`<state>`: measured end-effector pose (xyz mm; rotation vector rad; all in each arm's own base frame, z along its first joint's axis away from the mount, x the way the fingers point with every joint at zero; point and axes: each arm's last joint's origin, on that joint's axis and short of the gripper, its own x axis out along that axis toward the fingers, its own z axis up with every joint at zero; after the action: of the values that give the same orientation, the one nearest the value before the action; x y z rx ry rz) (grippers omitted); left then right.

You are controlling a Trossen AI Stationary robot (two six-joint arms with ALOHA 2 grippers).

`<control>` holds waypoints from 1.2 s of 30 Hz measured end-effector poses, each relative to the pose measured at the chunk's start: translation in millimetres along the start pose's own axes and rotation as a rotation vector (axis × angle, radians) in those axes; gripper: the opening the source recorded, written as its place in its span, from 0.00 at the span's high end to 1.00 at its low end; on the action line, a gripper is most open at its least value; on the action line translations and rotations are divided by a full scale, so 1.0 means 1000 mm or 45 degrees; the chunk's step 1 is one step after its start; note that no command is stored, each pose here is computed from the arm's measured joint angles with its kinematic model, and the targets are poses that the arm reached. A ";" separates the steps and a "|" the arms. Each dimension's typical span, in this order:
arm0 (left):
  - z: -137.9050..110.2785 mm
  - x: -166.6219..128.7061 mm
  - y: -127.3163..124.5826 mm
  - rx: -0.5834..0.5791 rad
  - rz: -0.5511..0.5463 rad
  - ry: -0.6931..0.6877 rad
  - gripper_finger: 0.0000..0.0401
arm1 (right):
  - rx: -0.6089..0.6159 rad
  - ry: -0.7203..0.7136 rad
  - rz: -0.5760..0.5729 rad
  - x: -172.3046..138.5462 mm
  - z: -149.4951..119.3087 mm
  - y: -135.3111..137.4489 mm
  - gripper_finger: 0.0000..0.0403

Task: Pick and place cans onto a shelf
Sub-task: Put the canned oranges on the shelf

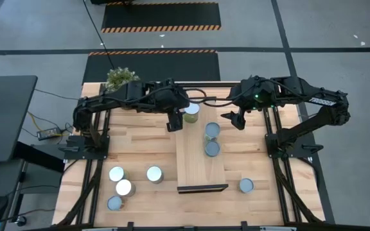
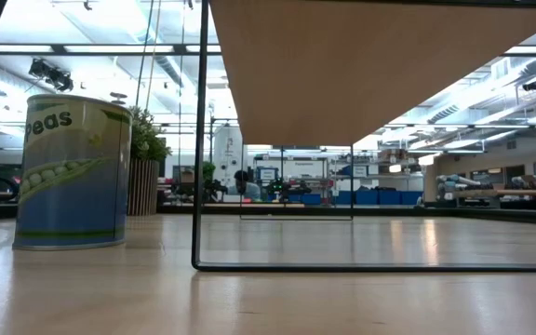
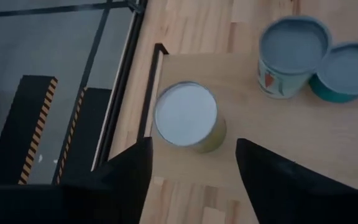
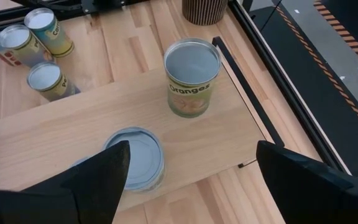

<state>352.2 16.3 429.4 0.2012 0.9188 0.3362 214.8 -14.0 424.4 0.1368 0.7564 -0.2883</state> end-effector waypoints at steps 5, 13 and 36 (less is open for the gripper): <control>0.000 -0.004 -0.011 0.060 -0.026 -0.004 0.49 | 0.004 0.000 0.000 0.000 0.000 0.000 0.11; -0.011 -0.010 -0.033 0.119 -0.019 0.054 0.60 | 0.004 0.000 0.000 0.000 0.000 0.000 0.11; -0.138 -0.051 -0.040 -0.338 0.021 -0.308 0.70 | 0.022 -0.053 0.044 0.028 0.018 -0.002 0.11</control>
<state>220.4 -35.7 373.2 0.0041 0.6267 0.4348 245.5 -25.8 417.9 0.1594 0.7098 -0.2637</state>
